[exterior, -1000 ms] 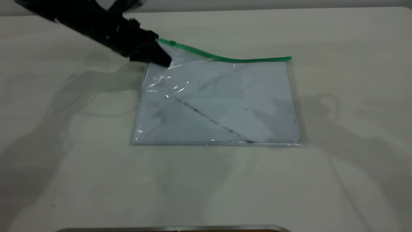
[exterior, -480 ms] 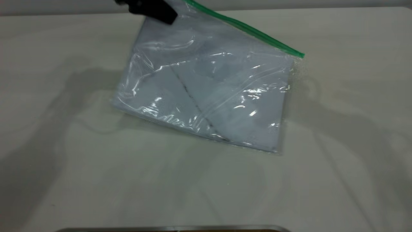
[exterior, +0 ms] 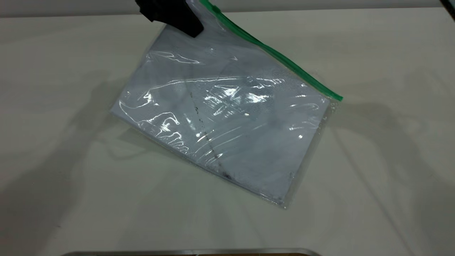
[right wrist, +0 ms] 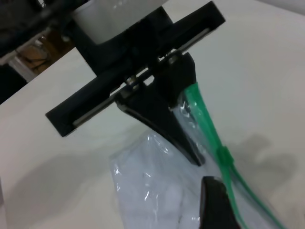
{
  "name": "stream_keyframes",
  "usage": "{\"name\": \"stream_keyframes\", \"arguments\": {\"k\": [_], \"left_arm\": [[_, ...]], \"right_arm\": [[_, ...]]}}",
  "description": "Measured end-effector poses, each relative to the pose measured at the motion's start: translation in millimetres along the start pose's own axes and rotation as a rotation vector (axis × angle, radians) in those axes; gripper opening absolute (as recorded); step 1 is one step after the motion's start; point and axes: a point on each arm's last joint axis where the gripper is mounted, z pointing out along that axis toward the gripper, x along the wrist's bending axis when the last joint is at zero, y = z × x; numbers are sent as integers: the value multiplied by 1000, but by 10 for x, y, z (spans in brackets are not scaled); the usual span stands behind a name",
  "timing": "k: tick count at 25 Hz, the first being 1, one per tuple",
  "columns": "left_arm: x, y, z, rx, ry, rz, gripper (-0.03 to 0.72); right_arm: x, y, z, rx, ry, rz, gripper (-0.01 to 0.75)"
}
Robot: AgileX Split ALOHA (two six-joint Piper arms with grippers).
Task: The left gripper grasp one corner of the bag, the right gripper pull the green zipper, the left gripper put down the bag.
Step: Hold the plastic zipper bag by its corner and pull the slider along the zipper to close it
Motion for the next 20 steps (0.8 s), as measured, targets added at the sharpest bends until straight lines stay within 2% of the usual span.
{"name": "stream_keyframes", "arguments": {"k": [10, 14, 20], "left_arm": [[-136, 224, 213, 28, -14, 109, 66], [-165, 261, 246, 28, -21, 119, 67], [-163, 261, 246, 30, -18, 120, 69]], "right_arm": [[38, -10, 30, -15, 68, -72, 480], [56, -129, 109, 29, 107, -84, 478], [18, -256, 166, 66, 117, -73, 455]]}}
